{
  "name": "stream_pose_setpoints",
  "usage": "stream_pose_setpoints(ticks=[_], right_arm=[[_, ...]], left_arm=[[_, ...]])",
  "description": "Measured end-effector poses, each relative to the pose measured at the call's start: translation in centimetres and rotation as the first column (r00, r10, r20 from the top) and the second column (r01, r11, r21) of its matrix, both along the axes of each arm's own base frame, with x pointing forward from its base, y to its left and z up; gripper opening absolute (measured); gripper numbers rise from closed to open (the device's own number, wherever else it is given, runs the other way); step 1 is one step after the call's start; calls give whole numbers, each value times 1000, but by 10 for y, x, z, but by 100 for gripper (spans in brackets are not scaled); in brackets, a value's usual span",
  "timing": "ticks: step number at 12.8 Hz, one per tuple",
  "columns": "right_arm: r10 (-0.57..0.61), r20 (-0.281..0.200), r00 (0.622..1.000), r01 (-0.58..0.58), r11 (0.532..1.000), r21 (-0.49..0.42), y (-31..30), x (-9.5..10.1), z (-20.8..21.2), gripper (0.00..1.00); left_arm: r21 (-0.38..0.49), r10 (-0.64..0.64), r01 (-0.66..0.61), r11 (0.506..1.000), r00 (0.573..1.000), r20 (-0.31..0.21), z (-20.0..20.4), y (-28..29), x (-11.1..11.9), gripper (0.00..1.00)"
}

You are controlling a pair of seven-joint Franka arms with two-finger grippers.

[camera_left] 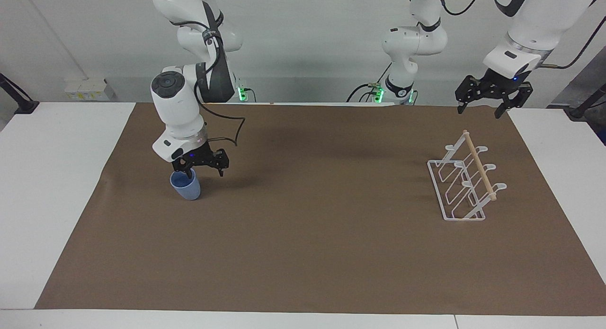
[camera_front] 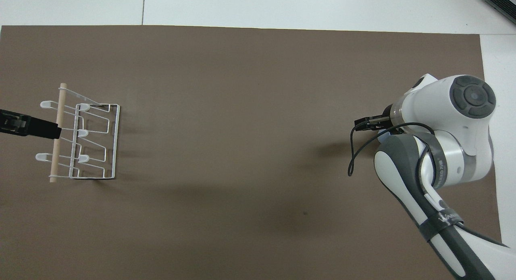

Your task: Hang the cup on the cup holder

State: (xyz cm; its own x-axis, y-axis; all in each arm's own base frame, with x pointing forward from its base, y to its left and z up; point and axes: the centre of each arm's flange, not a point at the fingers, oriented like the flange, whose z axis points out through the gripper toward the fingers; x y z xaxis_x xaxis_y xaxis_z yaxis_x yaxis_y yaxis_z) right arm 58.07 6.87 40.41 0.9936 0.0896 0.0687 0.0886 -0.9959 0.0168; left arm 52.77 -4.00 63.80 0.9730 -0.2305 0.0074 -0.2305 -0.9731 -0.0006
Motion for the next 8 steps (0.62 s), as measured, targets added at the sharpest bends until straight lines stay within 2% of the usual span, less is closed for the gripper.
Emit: stream_pose_setpoints(ticks=[8], right_arm=[[-22, 15, 1000, 22, 1000, 3, -14, -1, -13, 100]], left_arm=[[0, 0, 0, 1000, 1000, 0, 0, 0, 0, 100]])
